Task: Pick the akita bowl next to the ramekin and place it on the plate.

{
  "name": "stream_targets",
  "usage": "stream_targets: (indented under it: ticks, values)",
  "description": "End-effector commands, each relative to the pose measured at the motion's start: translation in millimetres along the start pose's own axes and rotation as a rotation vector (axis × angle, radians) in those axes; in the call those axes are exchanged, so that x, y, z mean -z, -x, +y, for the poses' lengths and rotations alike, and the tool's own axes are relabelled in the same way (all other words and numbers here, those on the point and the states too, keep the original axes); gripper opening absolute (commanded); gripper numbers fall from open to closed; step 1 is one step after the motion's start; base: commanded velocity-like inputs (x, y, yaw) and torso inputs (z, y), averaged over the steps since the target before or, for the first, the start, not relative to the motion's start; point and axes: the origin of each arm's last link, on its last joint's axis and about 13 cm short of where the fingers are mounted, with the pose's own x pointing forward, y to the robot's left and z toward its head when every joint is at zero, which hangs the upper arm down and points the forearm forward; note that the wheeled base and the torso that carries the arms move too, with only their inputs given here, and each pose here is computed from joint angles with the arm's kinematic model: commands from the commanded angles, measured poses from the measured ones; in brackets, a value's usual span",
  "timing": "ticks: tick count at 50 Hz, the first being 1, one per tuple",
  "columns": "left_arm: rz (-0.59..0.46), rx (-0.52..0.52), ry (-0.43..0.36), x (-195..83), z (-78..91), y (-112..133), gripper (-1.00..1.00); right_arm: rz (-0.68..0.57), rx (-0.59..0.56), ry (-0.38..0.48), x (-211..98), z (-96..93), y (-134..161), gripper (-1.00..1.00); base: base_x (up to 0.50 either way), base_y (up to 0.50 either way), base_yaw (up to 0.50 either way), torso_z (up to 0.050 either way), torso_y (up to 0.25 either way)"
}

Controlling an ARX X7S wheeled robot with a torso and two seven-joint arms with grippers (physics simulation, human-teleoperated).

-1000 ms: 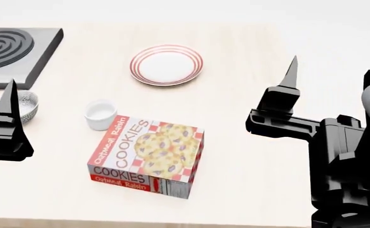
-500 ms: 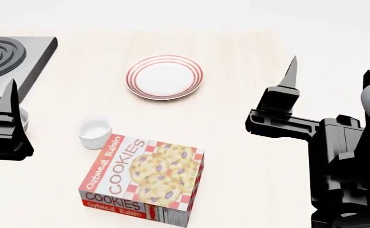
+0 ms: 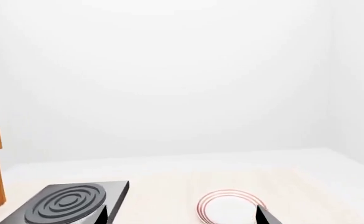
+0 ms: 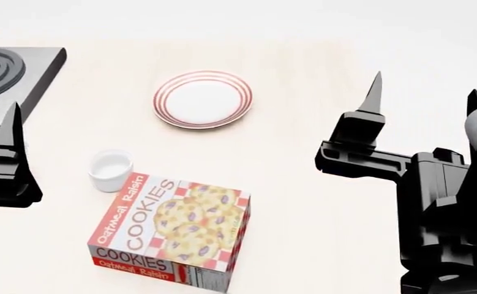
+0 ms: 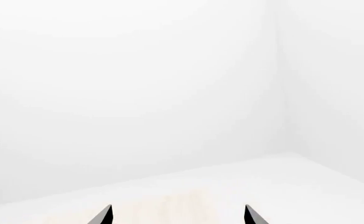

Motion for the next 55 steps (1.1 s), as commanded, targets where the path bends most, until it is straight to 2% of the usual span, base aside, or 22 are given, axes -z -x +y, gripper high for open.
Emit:
stream_targets:
  ticks: [1, 22, 46, 55]
  values:
    - [0.0, 0.001, 0.0, 0, 0.0, 0, 1.0, 0.0, 0.002, 0.001, 0, 0.1, 0, 1.0, 0.0, -0.19, 0.0, 0.0, 0.0]
    - [0.001, 0.002, -0.002, 0, -0.5, 0, 1.0, -0.002, 0.001, 0.004, 1, -0.4, -1, 1.0, 0.01, -0.04, 0.0, 0.0, 0.0]
    - [0.001, 0.001, -0.001, -1, -0.5, 0, 1.0, -0.002, 0.002, 0.007, -1, 0.2, 0, 1.0, 0.18, 0.0, 0.0, 0.0, 0.0]
    - [0.004, 0.004, 0.0, 4, -1.8, -2, 1.0, 0.003, 0.002, 0.006, 10, -3.7, -6, 1.0, 0.19, 0.0, 0.0, 0.0, 0.0]
